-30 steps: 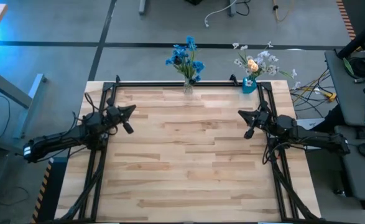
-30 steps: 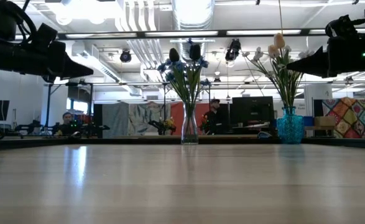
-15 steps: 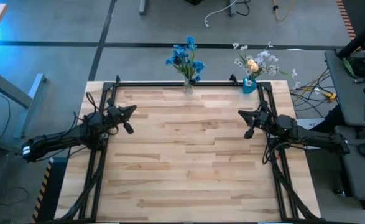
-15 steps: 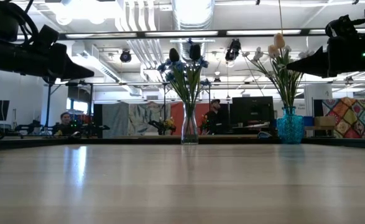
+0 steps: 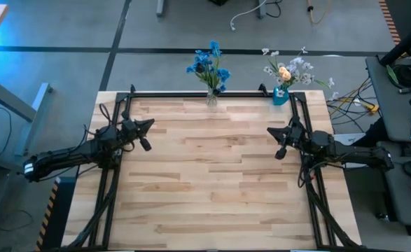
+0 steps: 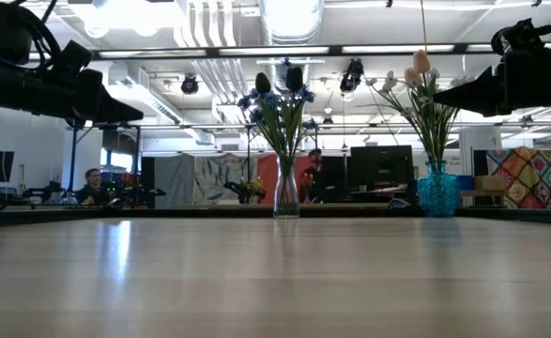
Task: Sort flowers into vase by color
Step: Return to Home Position
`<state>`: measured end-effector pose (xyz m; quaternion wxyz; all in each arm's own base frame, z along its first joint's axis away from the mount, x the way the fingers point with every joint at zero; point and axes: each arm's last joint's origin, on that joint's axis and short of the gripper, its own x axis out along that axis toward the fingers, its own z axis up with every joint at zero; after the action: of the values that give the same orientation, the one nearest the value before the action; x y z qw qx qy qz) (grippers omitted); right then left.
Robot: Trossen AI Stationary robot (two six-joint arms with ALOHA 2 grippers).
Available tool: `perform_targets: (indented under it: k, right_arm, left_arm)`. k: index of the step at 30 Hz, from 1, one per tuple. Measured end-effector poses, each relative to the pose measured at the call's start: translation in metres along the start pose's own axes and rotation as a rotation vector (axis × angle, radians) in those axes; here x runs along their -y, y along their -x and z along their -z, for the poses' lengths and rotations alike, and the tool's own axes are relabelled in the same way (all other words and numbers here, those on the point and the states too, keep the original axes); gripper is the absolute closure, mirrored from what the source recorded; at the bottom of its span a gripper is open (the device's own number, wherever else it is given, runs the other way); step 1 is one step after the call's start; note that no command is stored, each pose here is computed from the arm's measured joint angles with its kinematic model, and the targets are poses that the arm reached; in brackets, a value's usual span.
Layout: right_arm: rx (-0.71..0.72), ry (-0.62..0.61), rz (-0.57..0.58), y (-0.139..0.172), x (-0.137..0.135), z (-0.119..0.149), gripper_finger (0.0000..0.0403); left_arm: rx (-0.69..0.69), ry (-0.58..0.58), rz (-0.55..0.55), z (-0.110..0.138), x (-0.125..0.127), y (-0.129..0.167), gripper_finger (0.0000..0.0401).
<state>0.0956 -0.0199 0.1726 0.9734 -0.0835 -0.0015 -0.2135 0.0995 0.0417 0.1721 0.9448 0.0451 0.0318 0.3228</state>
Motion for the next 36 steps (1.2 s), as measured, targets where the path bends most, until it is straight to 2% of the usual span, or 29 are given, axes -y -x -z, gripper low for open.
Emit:
perform_targets:
  k: [36]
  right_arm:
    - [0.0, 0.0, 0.0, 0.0, 0.0, -0.0001, 0.039]
  left_arm:
    - [-0.03, -0.012, 0.003, 0.0026, 0.001, -0.002, 0.0401]
